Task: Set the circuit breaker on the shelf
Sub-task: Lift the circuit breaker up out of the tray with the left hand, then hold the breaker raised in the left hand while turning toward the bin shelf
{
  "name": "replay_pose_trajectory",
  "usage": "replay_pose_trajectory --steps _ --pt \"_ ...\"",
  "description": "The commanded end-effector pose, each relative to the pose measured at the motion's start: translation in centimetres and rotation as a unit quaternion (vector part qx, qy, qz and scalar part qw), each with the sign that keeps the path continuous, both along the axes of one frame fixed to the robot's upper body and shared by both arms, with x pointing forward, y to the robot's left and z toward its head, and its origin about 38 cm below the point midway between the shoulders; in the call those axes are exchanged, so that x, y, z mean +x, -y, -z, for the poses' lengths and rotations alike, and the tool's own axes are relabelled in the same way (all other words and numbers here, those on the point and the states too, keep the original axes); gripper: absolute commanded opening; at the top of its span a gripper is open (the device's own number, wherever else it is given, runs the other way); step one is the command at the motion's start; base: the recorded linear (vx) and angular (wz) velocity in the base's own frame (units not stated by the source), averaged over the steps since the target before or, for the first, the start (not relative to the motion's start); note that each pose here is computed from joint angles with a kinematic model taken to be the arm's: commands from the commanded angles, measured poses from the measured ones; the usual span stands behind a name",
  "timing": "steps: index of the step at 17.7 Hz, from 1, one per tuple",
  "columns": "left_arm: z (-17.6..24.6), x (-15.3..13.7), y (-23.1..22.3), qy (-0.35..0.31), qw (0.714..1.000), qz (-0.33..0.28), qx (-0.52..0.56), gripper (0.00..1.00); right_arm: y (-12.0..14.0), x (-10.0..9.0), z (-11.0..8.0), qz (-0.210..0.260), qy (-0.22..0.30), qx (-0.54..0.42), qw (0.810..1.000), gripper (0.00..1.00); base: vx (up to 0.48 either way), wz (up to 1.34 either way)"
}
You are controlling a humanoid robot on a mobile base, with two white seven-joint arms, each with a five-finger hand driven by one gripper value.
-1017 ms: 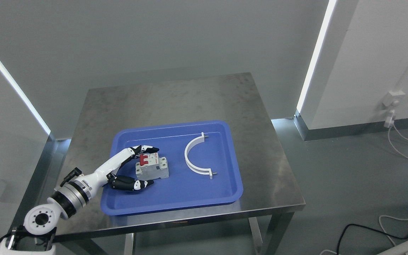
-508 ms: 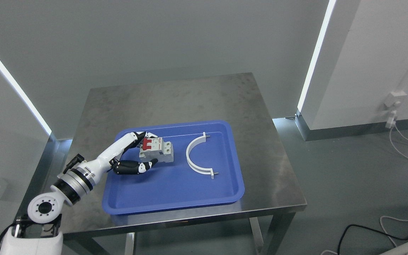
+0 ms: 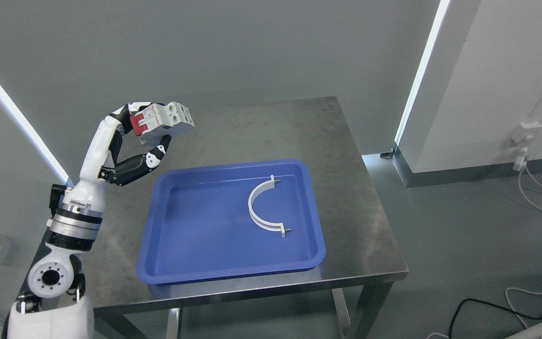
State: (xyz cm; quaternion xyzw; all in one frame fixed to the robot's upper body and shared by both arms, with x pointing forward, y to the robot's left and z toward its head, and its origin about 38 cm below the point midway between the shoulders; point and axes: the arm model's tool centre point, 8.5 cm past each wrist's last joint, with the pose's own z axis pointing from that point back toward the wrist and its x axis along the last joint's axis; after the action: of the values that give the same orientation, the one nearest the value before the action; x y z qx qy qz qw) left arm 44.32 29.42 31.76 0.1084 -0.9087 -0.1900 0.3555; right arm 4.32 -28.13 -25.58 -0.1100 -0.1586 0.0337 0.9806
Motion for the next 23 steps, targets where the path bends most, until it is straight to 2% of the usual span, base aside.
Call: replay_pose_trajectory --steps 1,3,8,13,23 --pt "5.6 -3.1 -1.9 0.018 0.996 -0.035 -0.081 0.11 1.2 -2.4 0.4 0.002 -0.121 -0.018 0.993 1.0 -0.001 -0.04" --pt "7.0 -4.2 -2.0 0.017 0.996 -0.036 -0.076 0.1 1.2 -2.4 0.4 0.002 -0.121 -0.018 0.993 1.0 -0.004 -0.04" --pt "7.0 -4.8 -2.4 0.025 0.995 -0.03 -0.092 0.1 1.2 -2.4 0.4 0.002 -0.121 -0.018 0.993 1.0 -0.026 0.0" --pt "8.2 -5.1 -2.6 -0.026 0.994 -0.036 -0.103 0.09 1.2 -2.4 0.4 0.002 -0.121 -0.018 0.993 1.0 -0.098 0.06" --pt "7.5 -5.0 -3.5 -0.065 0.987 -0.04 -0.141 0.09 1.2 -2.4 0.4 0.002 -0.121 -0.018 0.993 1.0 -0.315 0.07"
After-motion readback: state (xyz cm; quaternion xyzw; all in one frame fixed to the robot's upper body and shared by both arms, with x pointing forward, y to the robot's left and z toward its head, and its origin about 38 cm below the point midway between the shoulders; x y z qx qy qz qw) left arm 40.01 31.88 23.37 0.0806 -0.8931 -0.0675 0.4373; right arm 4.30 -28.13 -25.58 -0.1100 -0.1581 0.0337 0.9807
